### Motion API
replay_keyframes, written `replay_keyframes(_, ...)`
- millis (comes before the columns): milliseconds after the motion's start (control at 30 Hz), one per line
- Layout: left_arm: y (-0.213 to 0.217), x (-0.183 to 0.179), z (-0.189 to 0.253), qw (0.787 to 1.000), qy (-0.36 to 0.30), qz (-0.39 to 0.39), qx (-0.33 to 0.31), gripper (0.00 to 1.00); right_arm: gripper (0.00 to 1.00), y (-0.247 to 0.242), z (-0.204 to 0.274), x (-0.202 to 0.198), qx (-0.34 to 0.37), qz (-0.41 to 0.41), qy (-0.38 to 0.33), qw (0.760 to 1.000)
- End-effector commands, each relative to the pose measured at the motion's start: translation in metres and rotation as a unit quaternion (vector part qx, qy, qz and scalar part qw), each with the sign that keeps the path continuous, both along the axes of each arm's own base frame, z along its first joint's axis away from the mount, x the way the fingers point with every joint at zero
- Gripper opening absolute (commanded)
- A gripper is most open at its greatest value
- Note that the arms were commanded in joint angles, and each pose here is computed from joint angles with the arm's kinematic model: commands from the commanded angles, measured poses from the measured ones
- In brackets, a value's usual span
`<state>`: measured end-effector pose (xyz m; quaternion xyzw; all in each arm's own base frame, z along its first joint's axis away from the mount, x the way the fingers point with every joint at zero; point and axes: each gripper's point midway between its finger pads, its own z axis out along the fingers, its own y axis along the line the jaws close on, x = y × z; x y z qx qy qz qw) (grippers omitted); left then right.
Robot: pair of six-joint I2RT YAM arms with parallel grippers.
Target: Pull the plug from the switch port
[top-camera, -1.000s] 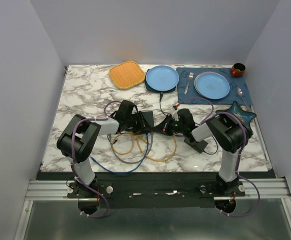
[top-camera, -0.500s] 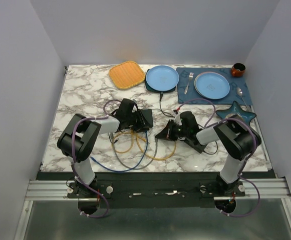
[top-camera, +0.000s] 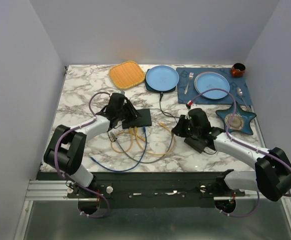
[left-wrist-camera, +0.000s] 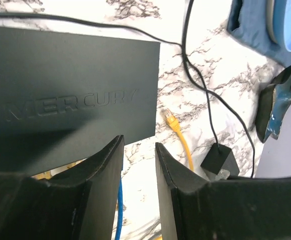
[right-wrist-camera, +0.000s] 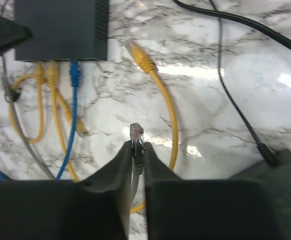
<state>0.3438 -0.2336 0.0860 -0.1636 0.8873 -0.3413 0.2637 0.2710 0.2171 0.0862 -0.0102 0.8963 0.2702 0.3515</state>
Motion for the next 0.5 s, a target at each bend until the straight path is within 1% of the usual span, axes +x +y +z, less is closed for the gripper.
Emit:
replay_keyframes(0, 0.007, -0.002, 0.001, 1.000, -0.009, 0.000, 0.020, 0.43, 0.39, -0.036, -0.023, -0.012, -0.098, -0.028, 0.034, 0.994)
replay_keyframes(33, 0.006, -0.003, 0.001, 1.000, -0.009, -0.003, 0.018, 0.44, 0.50, -0.036, -0.022, -0.013, -0.094, -0.032, 0.036, 0.994)
replay_keyframes(133, 0.004, -0.009, 0.006, 1.000, -0.014, -0.016, 0.012, 0.47, 0.59, -0.033, -0.013, -0.018, -0.083, -0.027, 0.024, 0.996)
replay_keyframes(200, 0.004, -0.013, 0.014, 0.999, -0.027, -0.024, 0.009, 0.50, 0.61, -0.032, -0.012, -0.024, -0.086, -0.023, 0.023, 0.996)
replay_keyframes(233, 0.001, -0.017, 0.015, 0.999, -0.035, -0.033, 0.013, 0.54, 0.62, -0.032, -0.014, -0.027, -0.086, -0.021, 0.026, 0.996)
replay_keyframes(300, -0.001, -0.024, 0.019, 0.998, -0.045, -0.040, 0.020, 0.57, 0.62, -0.030, -0.018, -0.033, -0.091, -0.014, 0.034, 0.995)
replay_keyframes(333, -0.002, -0.027, 0.019, 0.998, -0.049, -0.044, 0.023, 0.63, 0.62, -0.029, -0.022, -0.036, -0.094, -0.011, 0.039, 0.995)
replay_keyframes(400, -0.011, -0.042, 0.017, 0.996, -0.052, -0.060, 0.027, 0.70, 0.62, -0.029, -0.027, -0.038, -0.102, -0.013, 0.046, 0.994)
replay_keyframes(433, -0.013, -0.046, 0.016, 0.996, -0.053, -0.061, 0.032, 0.73, 0.62, -0.030, -0.032, -0.039, -0.108, -0.015, 0.055, 0.993)
replay_keyframes(467, -0.019, -0.054, 0.014, 0.996, -0.051, -0.070, 0.032, 0.73, 0.62, -0.030, -0.034, -0.038, -0.112, -0.018, 0.059, 0.992)
